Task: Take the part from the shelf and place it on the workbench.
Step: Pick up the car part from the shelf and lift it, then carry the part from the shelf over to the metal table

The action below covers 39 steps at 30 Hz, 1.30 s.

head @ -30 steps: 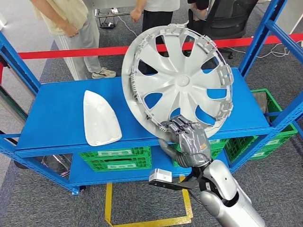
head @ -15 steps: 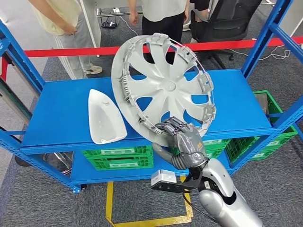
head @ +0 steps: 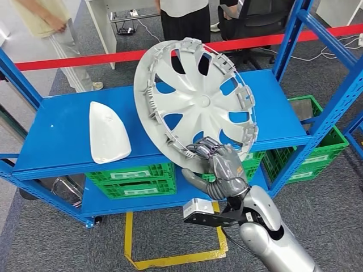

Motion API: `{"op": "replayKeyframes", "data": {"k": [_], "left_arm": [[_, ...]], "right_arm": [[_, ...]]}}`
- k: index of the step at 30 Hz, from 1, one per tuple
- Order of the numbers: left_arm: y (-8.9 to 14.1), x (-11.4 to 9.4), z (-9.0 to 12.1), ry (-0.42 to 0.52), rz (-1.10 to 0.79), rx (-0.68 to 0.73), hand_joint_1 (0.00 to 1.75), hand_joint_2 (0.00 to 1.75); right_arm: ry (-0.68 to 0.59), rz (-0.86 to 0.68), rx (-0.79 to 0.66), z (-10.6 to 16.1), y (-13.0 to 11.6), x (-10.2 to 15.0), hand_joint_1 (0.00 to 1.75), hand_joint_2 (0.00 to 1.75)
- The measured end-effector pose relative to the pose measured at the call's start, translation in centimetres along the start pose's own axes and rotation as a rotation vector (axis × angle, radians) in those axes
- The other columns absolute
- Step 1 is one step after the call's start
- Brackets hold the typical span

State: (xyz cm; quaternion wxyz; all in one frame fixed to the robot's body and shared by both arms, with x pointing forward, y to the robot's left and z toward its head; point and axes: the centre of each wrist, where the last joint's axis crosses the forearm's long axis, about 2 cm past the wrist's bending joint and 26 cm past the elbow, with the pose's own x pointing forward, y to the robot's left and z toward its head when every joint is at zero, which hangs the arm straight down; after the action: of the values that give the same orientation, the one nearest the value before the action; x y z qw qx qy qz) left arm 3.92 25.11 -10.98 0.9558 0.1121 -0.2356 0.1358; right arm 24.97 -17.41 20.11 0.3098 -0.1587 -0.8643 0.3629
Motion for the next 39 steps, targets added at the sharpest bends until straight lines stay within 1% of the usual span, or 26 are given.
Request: {"op": "replayKeyframes", "data": {"k": [7,15,17,19,20,23,25,27,31,35,39], "left_arm": [[-0.2,0.3,0.0,0.019,-0.008,0.014,0.0,1.75],[0.4,0.5,-0.4,0.019,0.019,-0.128,0.0,1.75],[1.2,0.7,-0.7,0.043,0.025,-0.236,0.0,1.75],[2.9,0.9,-1.2,0.077,0.005,-0.354,0.0,1.75],[3.8,0.9,-1.4,0.091,-0.014,-0.389,0.0,1.75],[5.9,0.6,-1.6,0.13,-0.069,-0.406,0.0,1.75],[6.8,0.0,-1.5,0.168,-0.1,-0.396,0.0,1.75],[7.2,-1.0,-1.1,0.214,-0.12,-0.392,0.0,1.75],[7.3,-3.3,0.1,0.282,-0.125,-0.403,0.0,1.75],[7.5,-5.4,1.2,0.314,-0.118,-0.412,0.0,1.75],[7.6,-5.8,1.4,0.321,-0.117,-0.416,0.0,1.75]], "right_arm": [[0.018,-0.021,0.004,-0.1,-0.3,-0.3,1.75,1.75],[0.027,-0.015,0.007,0.0,-0.3,-0.7,1.75,1.75],[0.034,0.0,0.009,0.0,-0.2,-0.7,1.75,1.75],[0.053,0.019,0.009,0.1,0.0,-0.7,1.75,1.75],[0.067,0.026,0.004,0.3,0.1,-0.7,1.75,1.75],[0.107,0.038,-0.03,1.5,0.4,-0.9,1.75,1.75],[0.131,0.045,-0.057,3.0,0.6,-1.1,1.75,1.75],[0.16,0.051,-0.076,4.5,0.8,-1.3,1.75,1.75],[0.227,0.064,-0.087,6.8,0.9,-1.7,1.75,1.75],[0.289,0.071,-0.084,8.6,1.0,-1.8,1.75,1.75],[0.306,0.071,-0.086,9.2,0.9,-1.7,1.75,1.75]]}}
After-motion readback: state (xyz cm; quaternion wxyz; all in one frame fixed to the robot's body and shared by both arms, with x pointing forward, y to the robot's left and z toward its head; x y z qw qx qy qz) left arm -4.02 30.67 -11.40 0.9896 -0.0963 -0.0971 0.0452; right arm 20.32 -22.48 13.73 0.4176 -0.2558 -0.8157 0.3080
